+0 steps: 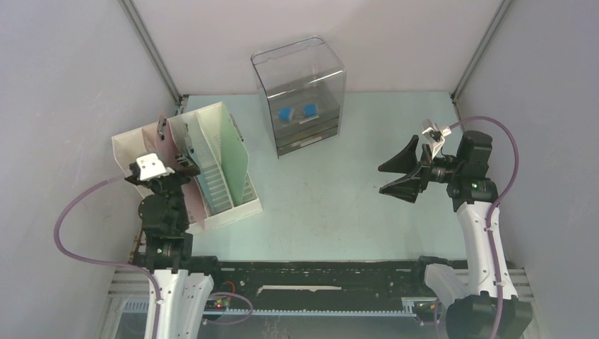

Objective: Organize the desk
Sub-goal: Place the folder in the storage box.

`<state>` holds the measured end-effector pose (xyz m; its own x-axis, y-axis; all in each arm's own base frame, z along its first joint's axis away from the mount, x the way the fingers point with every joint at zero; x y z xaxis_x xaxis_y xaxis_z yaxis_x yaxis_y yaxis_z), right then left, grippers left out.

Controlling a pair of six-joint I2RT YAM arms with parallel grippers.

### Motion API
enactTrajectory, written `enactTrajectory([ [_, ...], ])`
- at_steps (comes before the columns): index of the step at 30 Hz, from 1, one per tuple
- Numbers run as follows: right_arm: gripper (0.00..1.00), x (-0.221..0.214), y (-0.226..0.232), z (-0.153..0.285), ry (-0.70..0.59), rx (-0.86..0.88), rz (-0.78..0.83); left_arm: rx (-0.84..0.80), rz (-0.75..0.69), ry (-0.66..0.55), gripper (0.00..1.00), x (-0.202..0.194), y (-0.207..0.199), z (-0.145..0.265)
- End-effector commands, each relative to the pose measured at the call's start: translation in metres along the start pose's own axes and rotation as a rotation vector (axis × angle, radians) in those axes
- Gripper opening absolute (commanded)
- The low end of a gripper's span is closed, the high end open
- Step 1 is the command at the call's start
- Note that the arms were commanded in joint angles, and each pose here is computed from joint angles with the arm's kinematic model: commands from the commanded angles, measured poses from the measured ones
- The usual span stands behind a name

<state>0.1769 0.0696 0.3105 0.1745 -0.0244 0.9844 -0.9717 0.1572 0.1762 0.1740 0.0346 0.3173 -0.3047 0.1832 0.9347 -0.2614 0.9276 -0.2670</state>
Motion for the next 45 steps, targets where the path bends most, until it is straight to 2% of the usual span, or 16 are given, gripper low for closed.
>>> enactTrajectory([
  [1,1.00,0.007,0.017,0.002,-0.035,0.139,0.016,0.036,0.086,0.095,0.96,0.015,-0.005,0.003],
  [4,1.00,0.007,0.017,0.002,-0.035,0.140,0.017,0.033,0.120,0.134,1.00,0.030,-0.011,0.003],
  [16,1.00,0.007,0.018,0.002,-0.034,0.139,0.018,0.138,0.171,0.260,1.00,0.053,-0.013,0.000],
  [21,1.00,0.007,0.018,0.002,-0.034,0.138,0.018,0.196,0.184,0.380,0.92,0.041,-0.012,-0.011],
  [27,1.00,0.007,0.018,0.002,-0.034,0.138,0.015,0.265,0.168,0.402,0.86,0.038,-0.007,-0.017],
  [31,1.00,0.007,0.018,0.002,-0.034,0.138,0.014,0.299,0.127,0.436,0.74,0.032,-0.004,-0.025],
  [34,1.00,0.007,0.017,0.002,-0.035,0.138,0.014,0.316,0.097,0.450,0.59,0.029,-0.002,-0.031],
  [38,1.00,0.007,0.017,0.002,-0.035,0.138,0.014,0.323,0.048,0.457,0.35,0.030,0.000,-0.037],
  [41,1.00,0.007,0.017,0.002,-0.035,0.140,0.011,0.319,0.017,0.461,0.07,0.032,0.000,-0.038],
  [42,1.00,0.007,0.017,0.002,-0.035,0.139,0.011,0.320,0.013,0.455,0.01,0.034,0.001,-0.038],
  [45,1.00,0.006,0.016,0.002,-0.035,0.139,0.010,0.306,0.010,0.397,0.00,0.042,0.001,-0.034],
])
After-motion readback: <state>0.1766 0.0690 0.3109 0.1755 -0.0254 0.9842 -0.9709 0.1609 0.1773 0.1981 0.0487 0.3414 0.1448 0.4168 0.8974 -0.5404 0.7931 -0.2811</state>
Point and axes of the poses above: each gripper's point midway between its finger pads, its own z axis back along the fingers, its own y axis along the line the jaws close on, x = y × z, the point moved 8 cm from there along z, back along the fingers, and after that the axes turned 13 degrees about z, right-handed, at the moved point
